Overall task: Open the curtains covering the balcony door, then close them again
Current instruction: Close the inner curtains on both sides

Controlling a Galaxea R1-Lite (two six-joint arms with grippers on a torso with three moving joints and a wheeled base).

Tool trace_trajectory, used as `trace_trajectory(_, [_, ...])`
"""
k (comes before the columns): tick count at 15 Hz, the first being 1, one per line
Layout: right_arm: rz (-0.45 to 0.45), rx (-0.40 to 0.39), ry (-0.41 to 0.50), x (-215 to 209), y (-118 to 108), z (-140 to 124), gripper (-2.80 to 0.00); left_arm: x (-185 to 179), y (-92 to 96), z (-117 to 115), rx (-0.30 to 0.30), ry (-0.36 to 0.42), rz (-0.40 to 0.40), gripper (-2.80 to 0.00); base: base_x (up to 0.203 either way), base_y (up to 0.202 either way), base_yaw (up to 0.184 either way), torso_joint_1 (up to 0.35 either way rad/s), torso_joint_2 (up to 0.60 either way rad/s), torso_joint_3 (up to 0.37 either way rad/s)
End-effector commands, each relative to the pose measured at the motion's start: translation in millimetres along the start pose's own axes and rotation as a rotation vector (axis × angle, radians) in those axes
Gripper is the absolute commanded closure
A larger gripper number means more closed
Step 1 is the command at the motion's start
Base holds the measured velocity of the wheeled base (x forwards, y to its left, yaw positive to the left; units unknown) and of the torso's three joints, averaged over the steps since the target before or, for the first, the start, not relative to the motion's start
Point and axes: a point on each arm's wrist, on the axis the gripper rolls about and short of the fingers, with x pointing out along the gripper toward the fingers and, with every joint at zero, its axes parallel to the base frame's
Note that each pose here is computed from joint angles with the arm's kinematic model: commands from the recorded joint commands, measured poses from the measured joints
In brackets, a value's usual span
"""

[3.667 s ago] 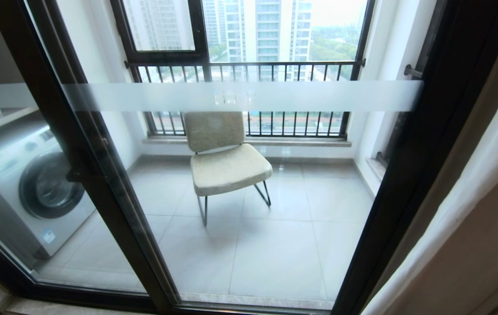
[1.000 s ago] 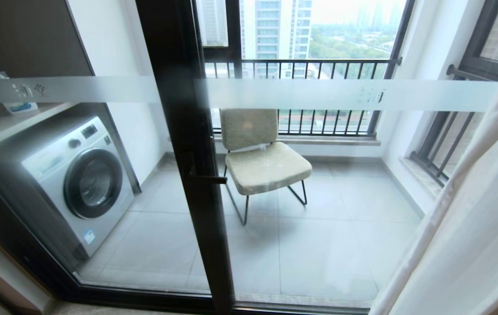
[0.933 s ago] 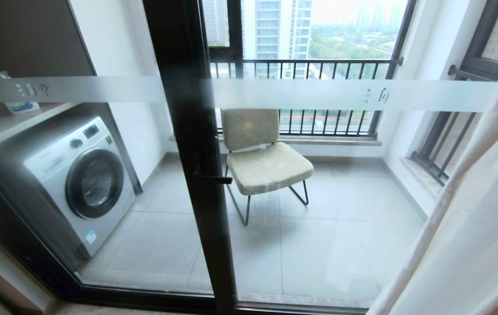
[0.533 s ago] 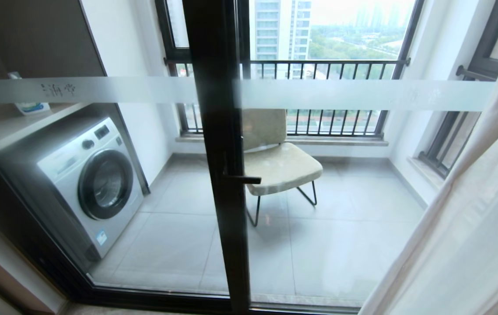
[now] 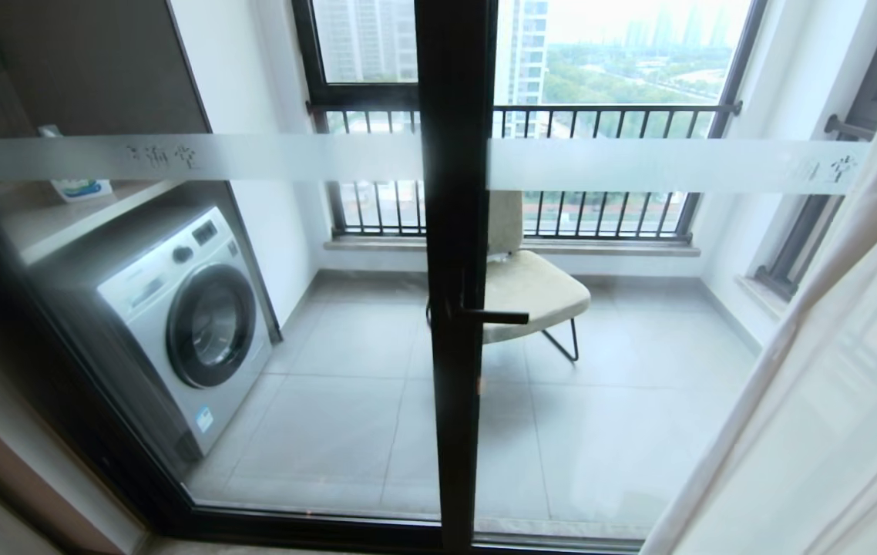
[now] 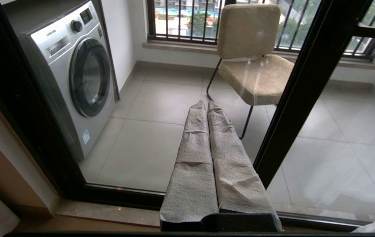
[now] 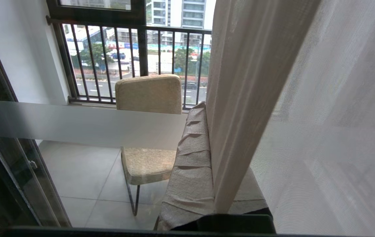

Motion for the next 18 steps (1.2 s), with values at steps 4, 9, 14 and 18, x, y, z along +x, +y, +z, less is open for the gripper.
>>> trace_trajectory(4, [0.000,-0.002,-0.012,11.5,-0.9,3.4,0.00,0.0,0.0,0.0,0.000,-0.001,0.001,0.00,0.000,0.194,0.002,-0.001,0.00,0.002])
trace_trajectory(9, [0.000,-0.003,-0.025,24.4,-1.9,7.5,0.00,0.0,0.0,0.0,0.000,-0.001,0.001,0.00,0.000,0.193,0.002,0.005,0.00,0.004])
trace_trajectory(14, [0.000,-0.003,-0.024,25.8,-2.0,7.0,0.00,0.0,0.0,0.0,0.000,-0.001,0.001,0.00,0.000,0.190,0.001,0.004,0.00,0.002])
trace_trajectory(18, [0.000,-0.002,-0.022,25.8,-2.0,6.6,0.00,0.0,0.0,0.0,0.000,-0.001,0.001,0.00,0.000,0.190,0.002,0.004,0.00,0.004])
